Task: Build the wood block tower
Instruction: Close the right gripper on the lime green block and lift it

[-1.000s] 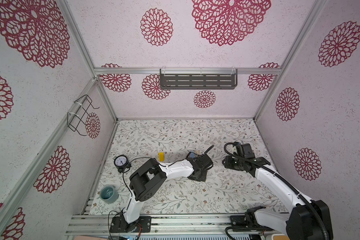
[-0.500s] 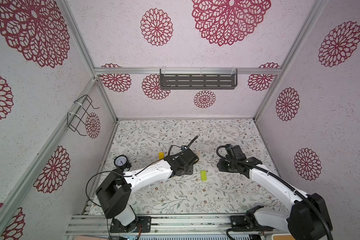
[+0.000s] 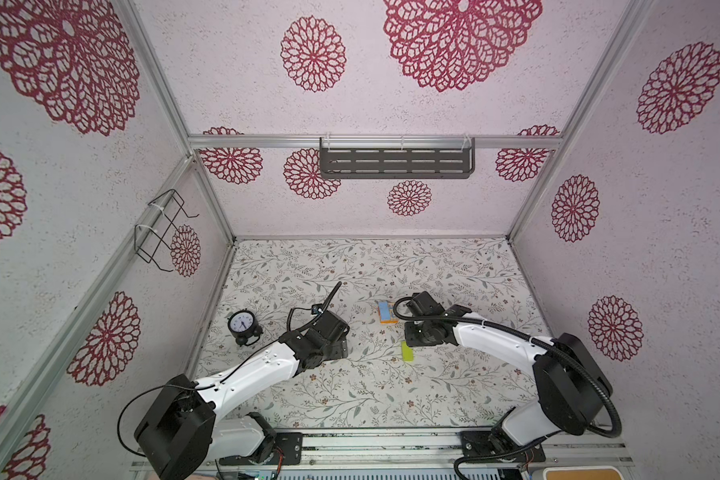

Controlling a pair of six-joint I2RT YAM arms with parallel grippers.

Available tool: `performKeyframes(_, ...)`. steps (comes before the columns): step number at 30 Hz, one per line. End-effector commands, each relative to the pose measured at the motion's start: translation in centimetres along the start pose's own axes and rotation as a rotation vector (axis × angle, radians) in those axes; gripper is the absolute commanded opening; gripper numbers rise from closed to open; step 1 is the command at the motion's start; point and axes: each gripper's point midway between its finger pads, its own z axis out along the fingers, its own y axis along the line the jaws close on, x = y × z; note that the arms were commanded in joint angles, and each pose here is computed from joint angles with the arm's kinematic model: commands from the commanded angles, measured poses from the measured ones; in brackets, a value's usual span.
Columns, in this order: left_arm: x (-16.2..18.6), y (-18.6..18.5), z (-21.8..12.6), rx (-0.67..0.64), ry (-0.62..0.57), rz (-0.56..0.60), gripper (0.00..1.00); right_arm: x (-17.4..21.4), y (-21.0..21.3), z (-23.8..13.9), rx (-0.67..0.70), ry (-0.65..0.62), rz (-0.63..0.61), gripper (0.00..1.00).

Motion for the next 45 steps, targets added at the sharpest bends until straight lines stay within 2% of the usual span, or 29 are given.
performKeyframes(1, -0.3, 0.0, 0.1, 0.021, -0.026, -0.041, 0.83, -1.0, 0.9, -0.1, 0.017, -0.030, 0.013, 0.39)
performKeyframes(5, -0.1, 0.7, 0.0, 0.008, -0.036, -0.046, 0.85, -0.4, 1.1, 0.9, 0.026, -0.003, 0.008, 0.39)
performKeyframes(8, -0.2, 1.2, -0.1, -0.002, -0.049, -0.052, 0.99, 0.2, 1.3, 1.3, 0.035, 0.017, 0.000, 0.39)
performKeyframes(15, -0.4, 1.2, 0.1, 0.000, -0.047, -0.056, 0.98, 1.1, 0.8, 1.5, 0.065, 0.031, -0.007, 0.40)
performKeyframes(20, -0.4, 1.3, 0.1, -0.003, -0.048, -0.050, 0.97, 1.7, 0.7, 1.8, 0.076, 0.041, -0.012, 0.45)
performKeyframes(24, -0.4, 1.3, 0.1, -0.009, -0.046, -0.050, 0.97, 2.0, 0.5, 2.0, 0.083, 0.045, -0.010, 0.46)
performKeyframes(45, -1.0, 1.2, -0.3, -0.025, -0.044, -0.040, 0.97, 2.7, 0.3, 2.9, 0.103, 0.071, -0.023, 0.41)
